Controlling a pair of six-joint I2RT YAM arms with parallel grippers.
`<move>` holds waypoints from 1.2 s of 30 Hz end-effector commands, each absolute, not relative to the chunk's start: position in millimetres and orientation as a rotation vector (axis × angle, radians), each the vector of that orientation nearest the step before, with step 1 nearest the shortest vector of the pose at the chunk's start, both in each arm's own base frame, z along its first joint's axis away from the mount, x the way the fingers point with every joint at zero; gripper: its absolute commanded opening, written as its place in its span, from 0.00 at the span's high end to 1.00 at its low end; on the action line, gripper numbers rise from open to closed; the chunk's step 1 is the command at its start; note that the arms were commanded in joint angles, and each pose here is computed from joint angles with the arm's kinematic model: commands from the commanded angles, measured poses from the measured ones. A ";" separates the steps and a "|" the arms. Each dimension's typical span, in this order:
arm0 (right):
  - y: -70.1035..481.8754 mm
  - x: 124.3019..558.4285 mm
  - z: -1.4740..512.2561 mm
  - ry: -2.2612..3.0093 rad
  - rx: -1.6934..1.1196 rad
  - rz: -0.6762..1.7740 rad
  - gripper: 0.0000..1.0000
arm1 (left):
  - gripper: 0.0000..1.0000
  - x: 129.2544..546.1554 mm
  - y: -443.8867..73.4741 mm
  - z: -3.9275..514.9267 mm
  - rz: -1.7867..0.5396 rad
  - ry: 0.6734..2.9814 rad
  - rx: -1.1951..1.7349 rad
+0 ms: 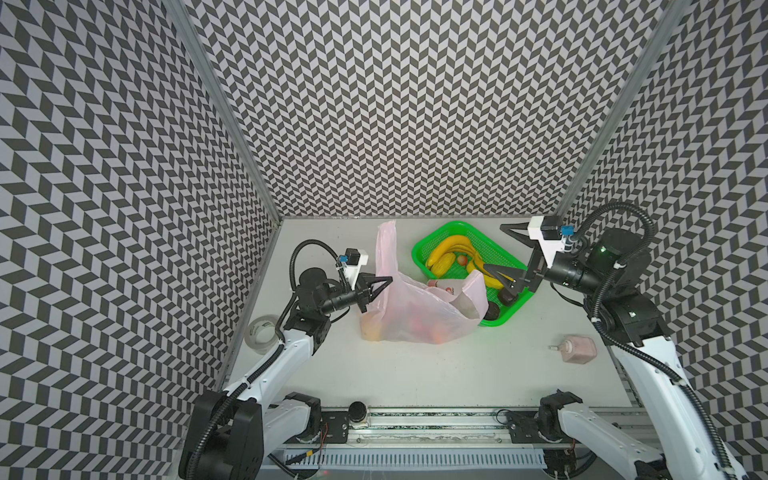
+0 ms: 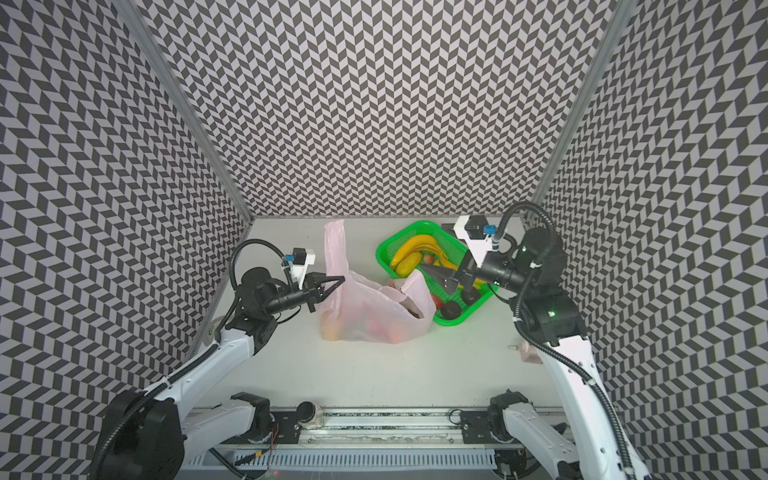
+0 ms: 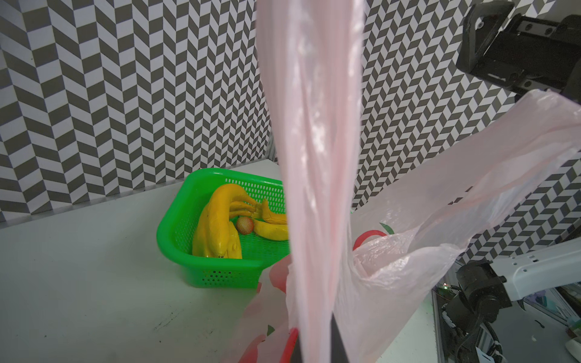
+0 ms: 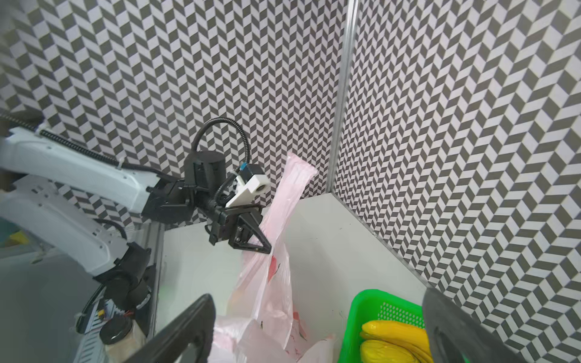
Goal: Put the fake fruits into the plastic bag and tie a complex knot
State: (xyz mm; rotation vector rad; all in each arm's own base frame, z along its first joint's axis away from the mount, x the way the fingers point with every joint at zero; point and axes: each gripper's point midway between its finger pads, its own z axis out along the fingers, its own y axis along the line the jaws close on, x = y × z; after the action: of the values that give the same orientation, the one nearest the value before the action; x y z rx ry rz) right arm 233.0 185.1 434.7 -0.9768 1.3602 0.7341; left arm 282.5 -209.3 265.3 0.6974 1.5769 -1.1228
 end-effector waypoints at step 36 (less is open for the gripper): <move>237.6 259.7 427.4 1.391 -1.001 0.998 1.00 | 0.85 288.8 -193.0 306.8 -1.026 1.524 0.677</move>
State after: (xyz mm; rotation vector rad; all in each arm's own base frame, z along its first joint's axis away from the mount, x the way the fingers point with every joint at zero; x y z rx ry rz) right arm 247.0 236.8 412.7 -1.0608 1.4187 1.0183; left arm 287.8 -199.3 288.1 0.6779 1.5582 -1.0704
